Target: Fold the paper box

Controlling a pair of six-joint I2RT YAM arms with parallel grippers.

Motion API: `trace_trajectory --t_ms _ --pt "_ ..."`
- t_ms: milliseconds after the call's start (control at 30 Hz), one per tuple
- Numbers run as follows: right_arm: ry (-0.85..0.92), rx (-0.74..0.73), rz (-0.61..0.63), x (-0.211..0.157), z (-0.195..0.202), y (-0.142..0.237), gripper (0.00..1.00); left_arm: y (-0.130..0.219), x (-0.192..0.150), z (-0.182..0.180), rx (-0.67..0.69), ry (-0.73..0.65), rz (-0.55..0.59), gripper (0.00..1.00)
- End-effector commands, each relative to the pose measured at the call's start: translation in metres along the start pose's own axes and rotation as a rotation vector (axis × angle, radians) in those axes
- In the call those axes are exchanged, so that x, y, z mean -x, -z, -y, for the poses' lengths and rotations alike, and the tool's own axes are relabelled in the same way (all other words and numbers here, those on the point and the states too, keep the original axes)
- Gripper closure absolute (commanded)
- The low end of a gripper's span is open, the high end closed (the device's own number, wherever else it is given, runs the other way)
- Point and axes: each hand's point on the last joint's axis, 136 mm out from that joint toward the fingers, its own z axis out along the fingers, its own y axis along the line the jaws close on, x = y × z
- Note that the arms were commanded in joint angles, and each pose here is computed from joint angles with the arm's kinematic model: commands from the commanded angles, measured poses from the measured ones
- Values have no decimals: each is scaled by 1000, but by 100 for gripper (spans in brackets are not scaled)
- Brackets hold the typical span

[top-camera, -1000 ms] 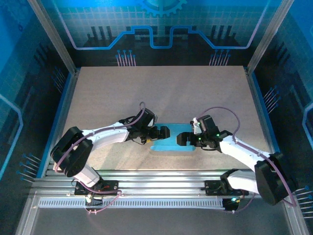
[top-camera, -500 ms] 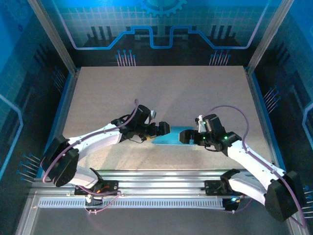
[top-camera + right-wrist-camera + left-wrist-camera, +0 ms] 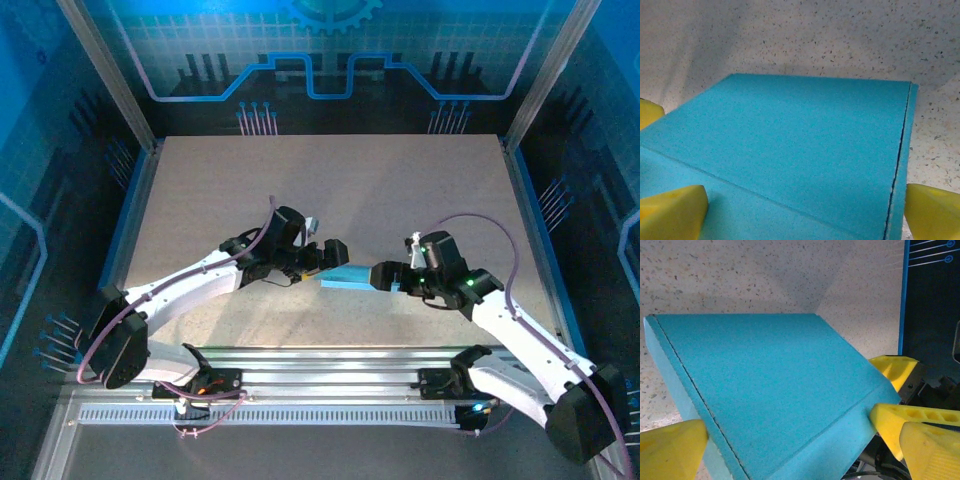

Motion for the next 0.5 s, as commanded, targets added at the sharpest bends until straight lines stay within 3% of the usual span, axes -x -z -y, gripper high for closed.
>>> trace_trajectory --t_ms 0,467 --pt "-19 32 30 11 -13 11 0 7 -3 22 -69 17 -32 1" --pt "-88 -16 21 13 -11 21 0 7 -6 29 -64 103 -79 1"
